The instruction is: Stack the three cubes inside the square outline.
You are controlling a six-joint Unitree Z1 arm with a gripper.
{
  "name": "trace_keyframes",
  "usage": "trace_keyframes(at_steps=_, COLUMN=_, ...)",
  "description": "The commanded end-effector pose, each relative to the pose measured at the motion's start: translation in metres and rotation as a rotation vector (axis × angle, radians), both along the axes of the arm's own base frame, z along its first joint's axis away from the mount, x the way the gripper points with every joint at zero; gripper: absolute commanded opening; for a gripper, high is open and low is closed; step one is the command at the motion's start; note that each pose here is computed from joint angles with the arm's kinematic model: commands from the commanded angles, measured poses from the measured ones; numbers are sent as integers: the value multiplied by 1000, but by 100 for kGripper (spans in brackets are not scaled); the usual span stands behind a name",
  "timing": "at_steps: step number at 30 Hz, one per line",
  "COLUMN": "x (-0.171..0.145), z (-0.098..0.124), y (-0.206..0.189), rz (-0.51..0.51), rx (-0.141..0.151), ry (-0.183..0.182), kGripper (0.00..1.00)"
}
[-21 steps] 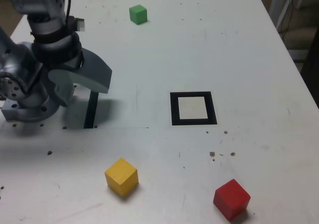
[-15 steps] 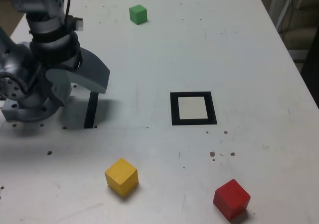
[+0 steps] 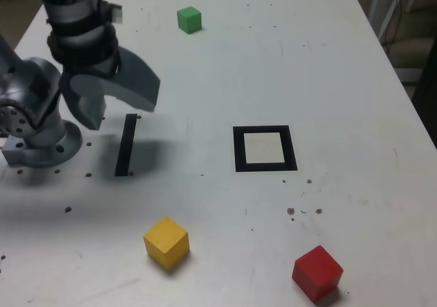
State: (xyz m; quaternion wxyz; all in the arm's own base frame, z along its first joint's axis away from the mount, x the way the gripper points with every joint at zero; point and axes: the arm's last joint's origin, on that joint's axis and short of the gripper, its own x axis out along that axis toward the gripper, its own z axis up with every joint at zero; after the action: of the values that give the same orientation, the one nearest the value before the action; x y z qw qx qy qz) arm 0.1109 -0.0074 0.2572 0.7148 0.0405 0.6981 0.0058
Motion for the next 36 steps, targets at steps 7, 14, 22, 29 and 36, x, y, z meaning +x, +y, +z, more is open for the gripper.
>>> trace_keyframes(at_steps=7, x=40, z=22, y=-16, rz=-64, rx=-43, ry=11, kGripper=99)
trace_keyframes(at_steps=14, x=85, z=49, y=-56, rz=-154, rx=-48, ry=23, kGripper=99)
trace_keyframes(at_steps=22, x=125, z=70, y=-120, rz=-247, rx=-38, ry=25, kGripper=100)
trace_keyframes(at_steps=29, x=154, z=66, y=-170, rz=-337, rx=-6, ry=82, kGripper=99)
trace_keyframes(at_steps=36, x=181, z=56, y=-211, rz=-472, rx=15, ry=112, kGripper=99)
